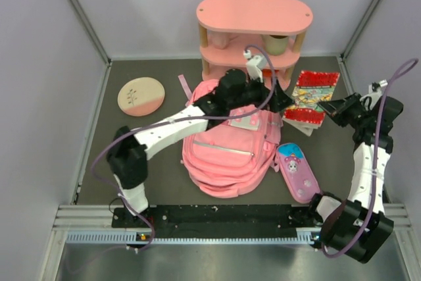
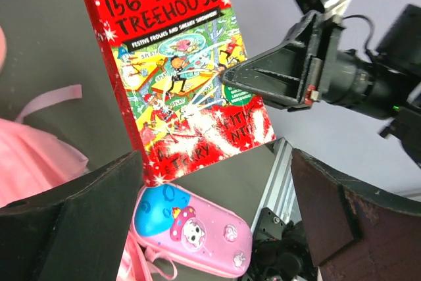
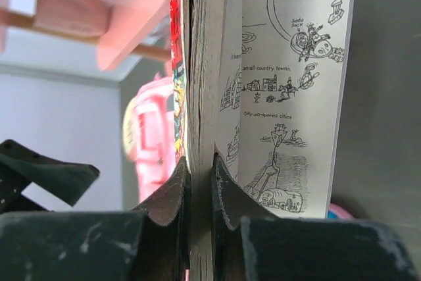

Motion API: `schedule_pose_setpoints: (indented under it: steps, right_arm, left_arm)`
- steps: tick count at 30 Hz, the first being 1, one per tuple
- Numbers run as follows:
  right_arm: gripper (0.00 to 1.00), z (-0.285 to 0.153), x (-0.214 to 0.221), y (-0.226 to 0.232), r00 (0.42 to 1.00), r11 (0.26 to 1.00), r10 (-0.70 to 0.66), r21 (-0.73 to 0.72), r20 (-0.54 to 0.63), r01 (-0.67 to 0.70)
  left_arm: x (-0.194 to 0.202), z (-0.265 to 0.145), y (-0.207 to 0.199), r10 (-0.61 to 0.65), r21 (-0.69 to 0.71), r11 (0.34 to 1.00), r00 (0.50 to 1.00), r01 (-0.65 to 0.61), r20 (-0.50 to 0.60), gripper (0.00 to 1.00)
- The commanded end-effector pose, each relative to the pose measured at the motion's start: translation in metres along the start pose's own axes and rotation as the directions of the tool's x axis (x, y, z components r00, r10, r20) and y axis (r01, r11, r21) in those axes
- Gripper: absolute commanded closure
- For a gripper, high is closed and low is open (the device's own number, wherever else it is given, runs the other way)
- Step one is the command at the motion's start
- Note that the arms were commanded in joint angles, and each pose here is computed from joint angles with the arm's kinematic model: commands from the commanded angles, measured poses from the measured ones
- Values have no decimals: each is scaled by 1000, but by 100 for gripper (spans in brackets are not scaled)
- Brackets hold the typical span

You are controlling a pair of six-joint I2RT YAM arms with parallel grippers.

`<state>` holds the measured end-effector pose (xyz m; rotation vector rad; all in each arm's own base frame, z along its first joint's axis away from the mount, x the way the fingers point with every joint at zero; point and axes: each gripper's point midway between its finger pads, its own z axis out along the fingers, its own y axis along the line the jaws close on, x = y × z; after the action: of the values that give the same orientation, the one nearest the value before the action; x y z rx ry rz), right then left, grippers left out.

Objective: Pack the student bag
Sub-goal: Pick up the book from the center of the board.

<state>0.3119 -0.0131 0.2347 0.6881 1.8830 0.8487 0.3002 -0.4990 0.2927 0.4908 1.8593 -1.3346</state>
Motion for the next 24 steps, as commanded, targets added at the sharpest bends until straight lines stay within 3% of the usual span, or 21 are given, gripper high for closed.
schedule_pose_setpoints:
  steps: [1, 7, 11, 19, 24]
  right_arm:
    - [100, -21, 5, 77, 992, 956, -99, -285, -83, 72]
    - [100, -31, 58, 123, 957, 887, -204, -452, -205, 92]
    - [100, -45, 79, 142, 960, 843, -176, -536, -219, 32]
    - [100, -63, 127, 134, 912, 805, -223, -592, -345, -27]
    - [100, -79, 147, 127, 873, 775, -292, -631, -391, -24]
  left_arm:
    - [-27, -45, -9, 47, -14, 999, 989, -45, 139, 2]
    - [-13, -85, -5, -3, -18, 1000, 984, 6, 180, 2]
    - [-2, -104, 6, -25, -51, 998, 978, 36, 209, 2]
    - [-6, -133, 8, -51, -36, 997, 948, 65, 315, 2]
    - [-12, -136, -5, -18, 25, 1000, 956, 11, 291, 2]
